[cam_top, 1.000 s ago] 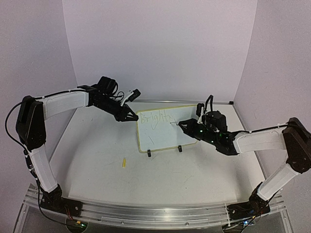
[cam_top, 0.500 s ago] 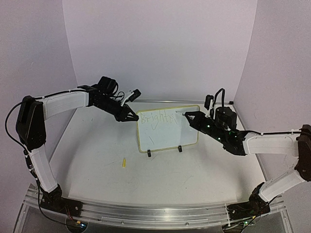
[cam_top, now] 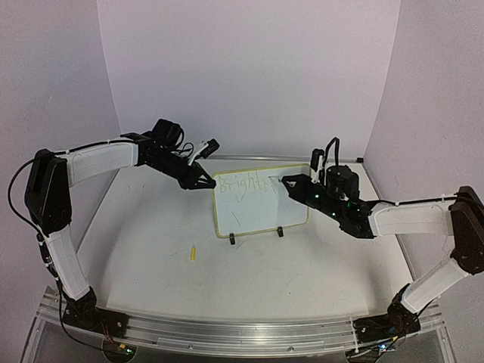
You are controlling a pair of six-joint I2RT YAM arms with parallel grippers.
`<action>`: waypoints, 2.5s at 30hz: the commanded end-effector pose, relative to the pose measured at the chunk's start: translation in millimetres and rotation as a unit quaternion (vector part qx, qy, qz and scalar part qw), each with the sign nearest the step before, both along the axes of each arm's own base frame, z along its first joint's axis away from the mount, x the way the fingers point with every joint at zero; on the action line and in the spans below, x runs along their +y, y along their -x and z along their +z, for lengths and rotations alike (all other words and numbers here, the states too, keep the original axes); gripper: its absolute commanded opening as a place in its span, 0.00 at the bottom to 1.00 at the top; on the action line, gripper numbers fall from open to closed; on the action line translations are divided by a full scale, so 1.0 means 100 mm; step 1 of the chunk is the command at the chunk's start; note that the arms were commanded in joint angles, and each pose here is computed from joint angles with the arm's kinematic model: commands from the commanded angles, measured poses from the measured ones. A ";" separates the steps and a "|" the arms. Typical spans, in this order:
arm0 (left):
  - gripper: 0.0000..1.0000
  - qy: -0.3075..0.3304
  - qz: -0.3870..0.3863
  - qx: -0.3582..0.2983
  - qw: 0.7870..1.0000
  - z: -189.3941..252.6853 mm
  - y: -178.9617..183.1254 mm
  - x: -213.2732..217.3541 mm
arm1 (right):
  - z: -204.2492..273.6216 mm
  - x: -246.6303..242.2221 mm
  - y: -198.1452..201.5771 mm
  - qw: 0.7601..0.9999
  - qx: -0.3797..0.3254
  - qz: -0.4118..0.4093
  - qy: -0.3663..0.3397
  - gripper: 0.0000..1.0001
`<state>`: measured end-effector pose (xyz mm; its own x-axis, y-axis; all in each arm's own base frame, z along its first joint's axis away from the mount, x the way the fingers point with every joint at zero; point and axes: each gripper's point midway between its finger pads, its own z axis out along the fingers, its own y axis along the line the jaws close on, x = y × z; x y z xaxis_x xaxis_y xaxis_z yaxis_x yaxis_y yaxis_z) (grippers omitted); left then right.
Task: Write a sentence on the whiteboard
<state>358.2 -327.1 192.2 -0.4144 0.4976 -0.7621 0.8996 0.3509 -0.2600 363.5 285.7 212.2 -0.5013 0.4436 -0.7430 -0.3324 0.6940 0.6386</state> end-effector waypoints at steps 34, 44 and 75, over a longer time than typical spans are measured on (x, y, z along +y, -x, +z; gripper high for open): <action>0.00 -0.007 0.001 -0.032 0.999 0.14 -0.02 0.02 | -0.41 -0.15 -0.02 0.997 0.063 -0.039 0.028 0.00; 0.00 -0.007 0.001 -0.031 0.999 0.14 -0.01 0.02 | -0.25 -0.10 -0.08 0.998 0.045 -0.039 0.015 0.00; 0.00 -0.008 0.001 -0.033 0.999 0.15 -0.01 0.03 | -0.08 -0.35 -0.10 0.995 0.016 -0.101 -0.019 0.00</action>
<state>358.0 -327.0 192.1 -0.4197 0.4960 -0.7602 0.8972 0.3537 -0.2645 369.2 265.1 196.0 -0.4790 0.5234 -0.7047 -0.2024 0.7153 0.6688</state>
